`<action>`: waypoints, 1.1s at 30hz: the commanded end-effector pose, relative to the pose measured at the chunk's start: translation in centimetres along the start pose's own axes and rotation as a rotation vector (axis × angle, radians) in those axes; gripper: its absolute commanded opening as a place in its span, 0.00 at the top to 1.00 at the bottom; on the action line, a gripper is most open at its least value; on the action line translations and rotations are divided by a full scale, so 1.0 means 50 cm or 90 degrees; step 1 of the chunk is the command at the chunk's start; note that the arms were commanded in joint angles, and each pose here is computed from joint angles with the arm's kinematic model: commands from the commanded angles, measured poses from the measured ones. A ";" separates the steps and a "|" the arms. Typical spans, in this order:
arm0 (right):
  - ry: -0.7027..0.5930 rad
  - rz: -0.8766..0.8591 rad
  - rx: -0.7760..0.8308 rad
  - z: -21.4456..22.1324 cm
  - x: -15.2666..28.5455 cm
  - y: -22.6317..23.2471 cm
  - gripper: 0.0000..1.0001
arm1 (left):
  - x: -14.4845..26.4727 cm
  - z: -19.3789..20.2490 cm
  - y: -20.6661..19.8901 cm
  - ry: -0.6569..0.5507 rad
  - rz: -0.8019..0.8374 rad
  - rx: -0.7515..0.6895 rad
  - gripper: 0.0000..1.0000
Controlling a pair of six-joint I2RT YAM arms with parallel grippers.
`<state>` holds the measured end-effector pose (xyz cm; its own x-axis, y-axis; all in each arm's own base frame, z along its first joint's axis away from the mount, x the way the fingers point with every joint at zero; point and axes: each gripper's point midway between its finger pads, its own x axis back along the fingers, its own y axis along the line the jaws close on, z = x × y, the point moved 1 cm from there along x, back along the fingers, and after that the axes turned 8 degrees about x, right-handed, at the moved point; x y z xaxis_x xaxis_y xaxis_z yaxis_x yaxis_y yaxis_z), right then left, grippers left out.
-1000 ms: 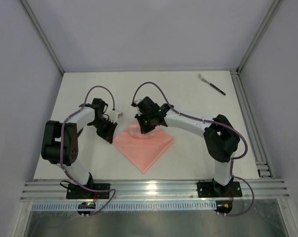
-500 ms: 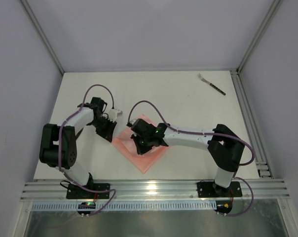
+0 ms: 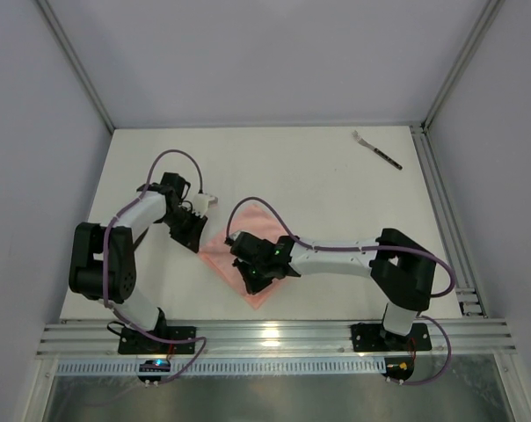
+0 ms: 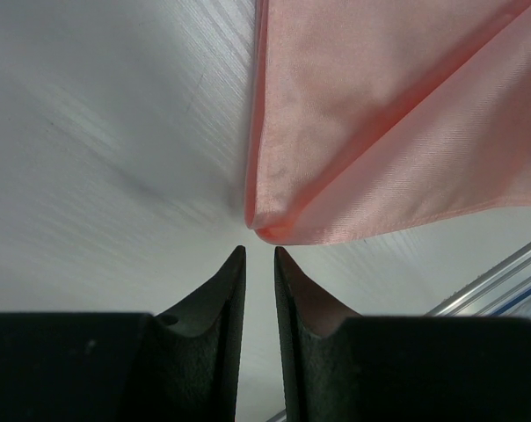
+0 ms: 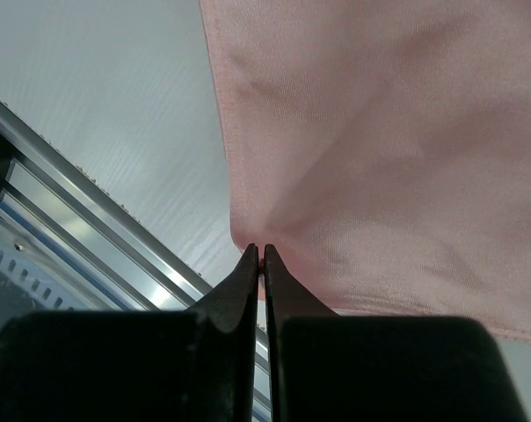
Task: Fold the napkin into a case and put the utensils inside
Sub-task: Fold the top corner of the square-folded napkin at the center of the board.
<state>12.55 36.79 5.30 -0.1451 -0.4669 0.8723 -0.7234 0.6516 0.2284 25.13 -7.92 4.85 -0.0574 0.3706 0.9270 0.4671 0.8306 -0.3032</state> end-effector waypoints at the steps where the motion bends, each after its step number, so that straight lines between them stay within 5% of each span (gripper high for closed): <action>1: -0.032 -0.010 0.007 -0.017 0.033 0.013 0.96 | 0.019 -0.003 -0.004 -0.017 -0.005 -0.016 0.79; 24: 0.000 -0.032 0.023 0.031 -0.001 0.017 0.96 | 0.074 -0.015 -0.070 -0.045 0.027 -0.082 0.75; 33: 0.011 -0.026 0.027 0.046 -0.014 0.009 0.96 | 0.006 0.016 -0.099 0.024 0.030 -0.128 0.75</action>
<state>10.81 35.74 4.11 -0.0952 -0.4725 0.8762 -0.7441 0.6185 0.2527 22.25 -11.58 7.38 -0.0149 0.4017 0.9157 0.6321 0.7133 -0.3026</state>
